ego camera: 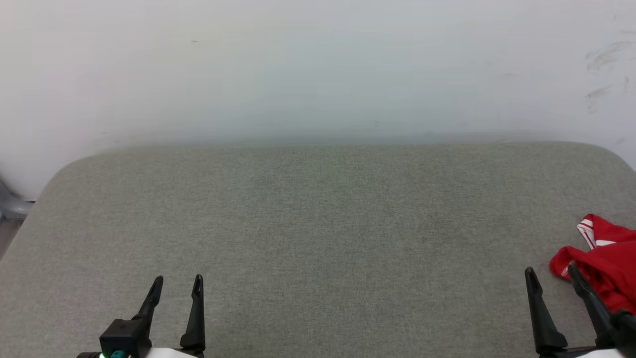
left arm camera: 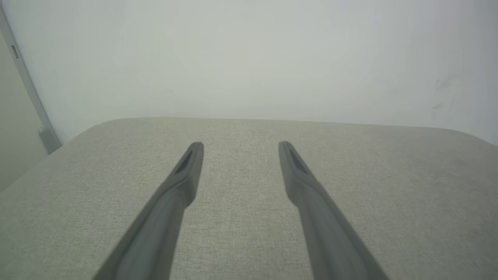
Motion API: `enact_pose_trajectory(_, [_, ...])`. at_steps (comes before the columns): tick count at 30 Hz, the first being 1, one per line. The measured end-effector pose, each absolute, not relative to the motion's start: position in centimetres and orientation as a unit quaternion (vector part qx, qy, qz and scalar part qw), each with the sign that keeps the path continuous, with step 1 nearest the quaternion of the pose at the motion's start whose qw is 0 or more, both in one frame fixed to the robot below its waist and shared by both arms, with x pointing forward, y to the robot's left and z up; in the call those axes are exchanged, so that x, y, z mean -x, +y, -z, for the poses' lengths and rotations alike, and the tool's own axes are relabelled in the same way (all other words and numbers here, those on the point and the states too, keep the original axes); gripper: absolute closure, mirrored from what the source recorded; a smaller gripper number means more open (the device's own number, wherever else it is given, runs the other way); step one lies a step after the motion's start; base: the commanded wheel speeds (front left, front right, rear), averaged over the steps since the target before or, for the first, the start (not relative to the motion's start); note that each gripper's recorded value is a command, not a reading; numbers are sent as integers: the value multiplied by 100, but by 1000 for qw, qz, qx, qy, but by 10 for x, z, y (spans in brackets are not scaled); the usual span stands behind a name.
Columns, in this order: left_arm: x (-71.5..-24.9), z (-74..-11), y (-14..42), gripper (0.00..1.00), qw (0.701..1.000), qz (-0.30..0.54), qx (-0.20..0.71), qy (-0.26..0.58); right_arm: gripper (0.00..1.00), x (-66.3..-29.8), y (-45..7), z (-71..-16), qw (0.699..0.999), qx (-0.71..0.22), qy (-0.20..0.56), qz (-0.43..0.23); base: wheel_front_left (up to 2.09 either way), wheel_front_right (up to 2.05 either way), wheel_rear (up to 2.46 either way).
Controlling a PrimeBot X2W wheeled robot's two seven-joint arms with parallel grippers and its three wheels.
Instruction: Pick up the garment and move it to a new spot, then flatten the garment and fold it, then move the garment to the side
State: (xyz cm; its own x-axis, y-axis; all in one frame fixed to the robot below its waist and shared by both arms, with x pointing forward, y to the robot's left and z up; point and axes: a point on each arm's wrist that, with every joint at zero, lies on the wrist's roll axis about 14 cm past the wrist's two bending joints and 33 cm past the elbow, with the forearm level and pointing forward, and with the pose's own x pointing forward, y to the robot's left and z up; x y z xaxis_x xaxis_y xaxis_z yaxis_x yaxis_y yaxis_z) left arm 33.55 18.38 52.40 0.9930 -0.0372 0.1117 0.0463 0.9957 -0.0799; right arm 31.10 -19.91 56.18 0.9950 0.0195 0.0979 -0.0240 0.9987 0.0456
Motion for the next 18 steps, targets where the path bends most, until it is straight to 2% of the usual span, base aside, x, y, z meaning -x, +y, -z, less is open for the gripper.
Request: enact_pose_trajectory(18, [-336,-514,182,0,998,24,34,-43,0,-305,-200,-562,998,-38,-39,-9,0,0,0])
